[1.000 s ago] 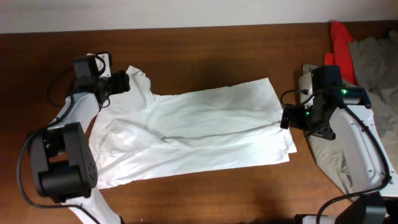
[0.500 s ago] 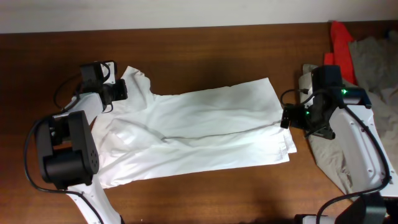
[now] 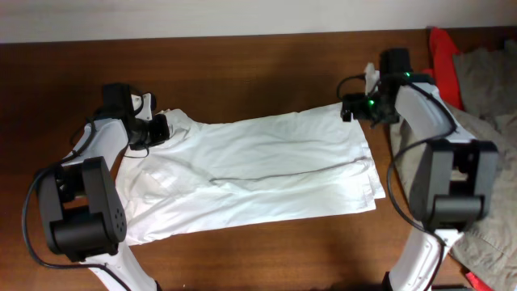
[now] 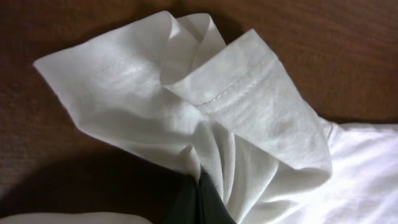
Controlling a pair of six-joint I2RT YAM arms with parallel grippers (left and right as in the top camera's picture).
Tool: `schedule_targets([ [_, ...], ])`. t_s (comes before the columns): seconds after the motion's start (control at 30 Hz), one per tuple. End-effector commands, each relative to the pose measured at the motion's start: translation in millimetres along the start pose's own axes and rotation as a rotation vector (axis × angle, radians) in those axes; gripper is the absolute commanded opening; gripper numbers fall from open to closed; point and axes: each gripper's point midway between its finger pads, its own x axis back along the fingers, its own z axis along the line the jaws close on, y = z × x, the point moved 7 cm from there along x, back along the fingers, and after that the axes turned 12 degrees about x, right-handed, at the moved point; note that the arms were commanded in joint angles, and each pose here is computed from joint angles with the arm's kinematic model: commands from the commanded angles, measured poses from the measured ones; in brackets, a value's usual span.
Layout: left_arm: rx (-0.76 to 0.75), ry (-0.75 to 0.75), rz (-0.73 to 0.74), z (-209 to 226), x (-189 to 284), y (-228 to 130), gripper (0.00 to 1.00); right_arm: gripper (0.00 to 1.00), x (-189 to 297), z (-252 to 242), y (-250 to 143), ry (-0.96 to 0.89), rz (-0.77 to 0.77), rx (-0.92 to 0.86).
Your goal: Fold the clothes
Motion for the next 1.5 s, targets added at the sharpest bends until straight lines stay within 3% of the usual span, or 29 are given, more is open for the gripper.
schedule_targets([
  [0.0, 0.006, -0.018, -0.006, -4.7, 7.7, 0.3, 0.00, 0.96, -21.9, 10.3, 18.6, -0.014, -0.026, 0.073],
  [0.43, 0.015, -0.010, 0.021, -3.5, 7.7, -4.7, 0.00, 0.84, -60.7, 20.0, 21.9, -0.070, -0.026, 0.061],
  [0.5, 0.015, -0.010, 0.022, -3.5, 7.7, -4.8, 0.00, 0.82, -66.7, 20.8, 19.9, -0.067, -0.018, -0.006],
  [0.67, 0.017, -0.009, 0.025, -3.3, 7.7, -5.3, 0.00, 0.62, -69.7, 21.8, 23.9, -0.065, -0.046, -0.143],
  [0.77, 0.017, -0.009, 0.025, -3.3, 7.7, -5.4, 0.00, 0.39, -69.7, 21.6, 23.8, -0.065, -0.047, -0.158],
  [0.8, 0.017, -0.009, 0.025, -3.3, 7.7, -5.4, 0.00, 0.25, -69.7, 21.5, 23.8, -0.066, -0.047, -0.158],
  [0.93, 0.019, -0.007, 0.032, -3.0, 7.7, -6.6, 0.00, 0.05, -69.3, 16.7, 20.6, -0.116, -0.032, -0.184],
  [1.07, 0.010, -0.076, 0.022, -14.2, 18.9, -2.8, 0.00, 0.04, -60.0, 1.6, 14.0, -0.190, 0.006, -0.226],
  [1.23, -0.011, -0.120, -0.017, -36.4, 76.5, -8.0, 0.00, 0.08, -3.0, -15.2, 27.0, -0.235, 0.014, -0.263],
  [1.3, 0.003, -0.109, -0.001, -40.3, 107.9, -22.1, 0.00, 0.08, 20.9, -21.3, 18.0, -0.288, 0.115, -0.274],
  [1.47, 0.036, -0.068, 0.074, -39.1, 134.6, -48.4, 0.00, 0.13, 48.6, -17.6, -10.5, -0.328, 0.331, -0.262],
])
